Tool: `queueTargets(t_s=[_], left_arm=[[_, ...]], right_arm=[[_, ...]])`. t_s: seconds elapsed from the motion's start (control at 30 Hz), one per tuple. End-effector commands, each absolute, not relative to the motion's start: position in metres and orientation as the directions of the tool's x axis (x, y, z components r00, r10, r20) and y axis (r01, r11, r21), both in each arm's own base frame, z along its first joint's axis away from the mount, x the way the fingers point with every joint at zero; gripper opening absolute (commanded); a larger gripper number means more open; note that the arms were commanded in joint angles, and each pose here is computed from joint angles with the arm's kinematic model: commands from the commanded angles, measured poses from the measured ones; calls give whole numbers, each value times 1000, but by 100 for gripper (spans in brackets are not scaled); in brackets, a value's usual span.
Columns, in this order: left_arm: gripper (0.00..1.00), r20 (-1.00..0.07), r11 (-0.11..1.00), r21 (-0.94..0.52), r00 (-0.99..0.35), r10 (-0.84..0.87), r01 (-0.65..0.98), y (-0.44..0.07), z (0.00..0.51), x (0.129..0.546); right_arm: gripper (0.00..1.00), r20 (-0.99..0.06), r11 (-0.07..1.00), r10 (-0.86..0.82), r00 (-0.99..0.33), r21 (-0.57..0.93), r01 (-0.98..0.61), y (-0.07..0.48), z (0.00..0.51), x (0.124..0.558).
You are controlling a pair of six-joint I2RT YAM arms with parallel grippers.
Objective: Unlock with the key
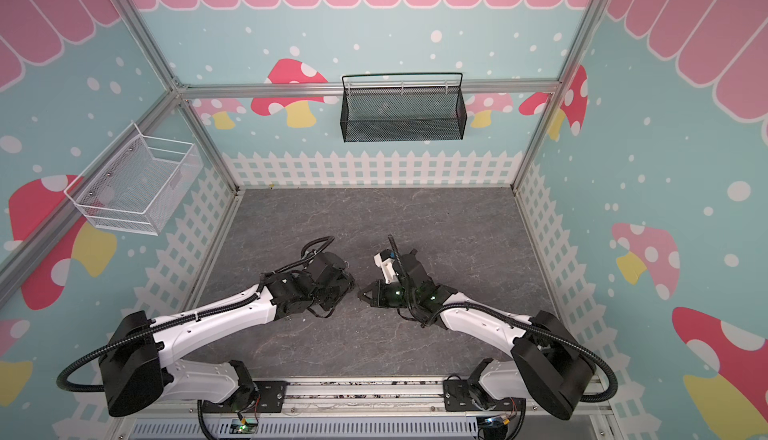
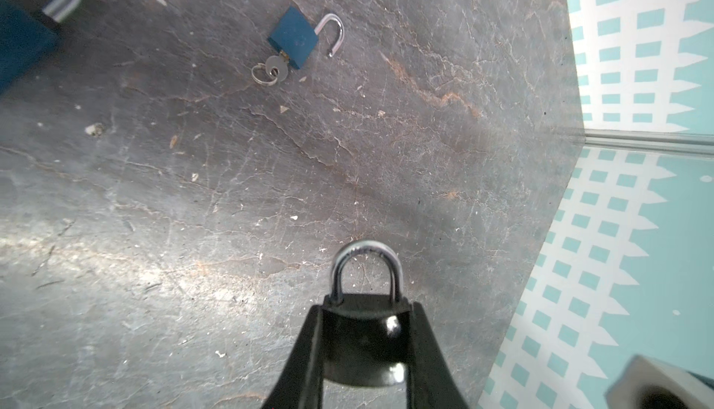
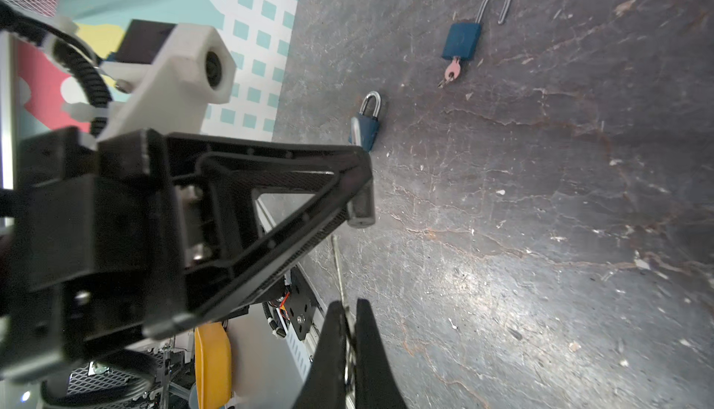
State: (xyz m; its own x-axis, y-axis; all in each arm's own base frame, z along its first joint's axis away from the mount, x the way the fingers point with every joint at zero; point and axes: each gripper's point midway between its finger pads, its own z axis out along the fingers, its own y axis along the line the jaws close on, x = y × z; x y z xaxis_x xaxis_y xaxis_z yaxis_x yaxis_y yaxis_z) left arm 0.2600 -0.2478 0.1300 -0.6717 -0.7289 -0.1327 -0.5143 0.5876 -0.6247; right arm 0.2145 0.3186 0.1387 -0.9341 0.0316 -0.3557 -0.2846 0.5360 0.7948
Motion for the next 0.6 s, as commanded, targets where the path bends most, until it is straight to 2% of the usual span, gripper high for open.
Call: queueTargets(t_s=[0.0,0.27,0.47,0.57], left_arm=[[0,-96,520,-651,-619,-779,-553,-238,135,262],[0,-145,593,-547,-631,-762,-591,-213,125,250],[0,-179,659,-469,-667,-723,-588,-202,123,249],[0,-191,695,-427,-693,-695,-579,-197,124,248]], right_arm=[[0,-358,564,17,-934,774,-286,326,135,215],[0,-336,582,7,-942,767,-269,343,117,210],[0,-302,549,13,-953,799,-246,364,111,202],[0,-258,497,35,-966,843,-207,375,114,195]])
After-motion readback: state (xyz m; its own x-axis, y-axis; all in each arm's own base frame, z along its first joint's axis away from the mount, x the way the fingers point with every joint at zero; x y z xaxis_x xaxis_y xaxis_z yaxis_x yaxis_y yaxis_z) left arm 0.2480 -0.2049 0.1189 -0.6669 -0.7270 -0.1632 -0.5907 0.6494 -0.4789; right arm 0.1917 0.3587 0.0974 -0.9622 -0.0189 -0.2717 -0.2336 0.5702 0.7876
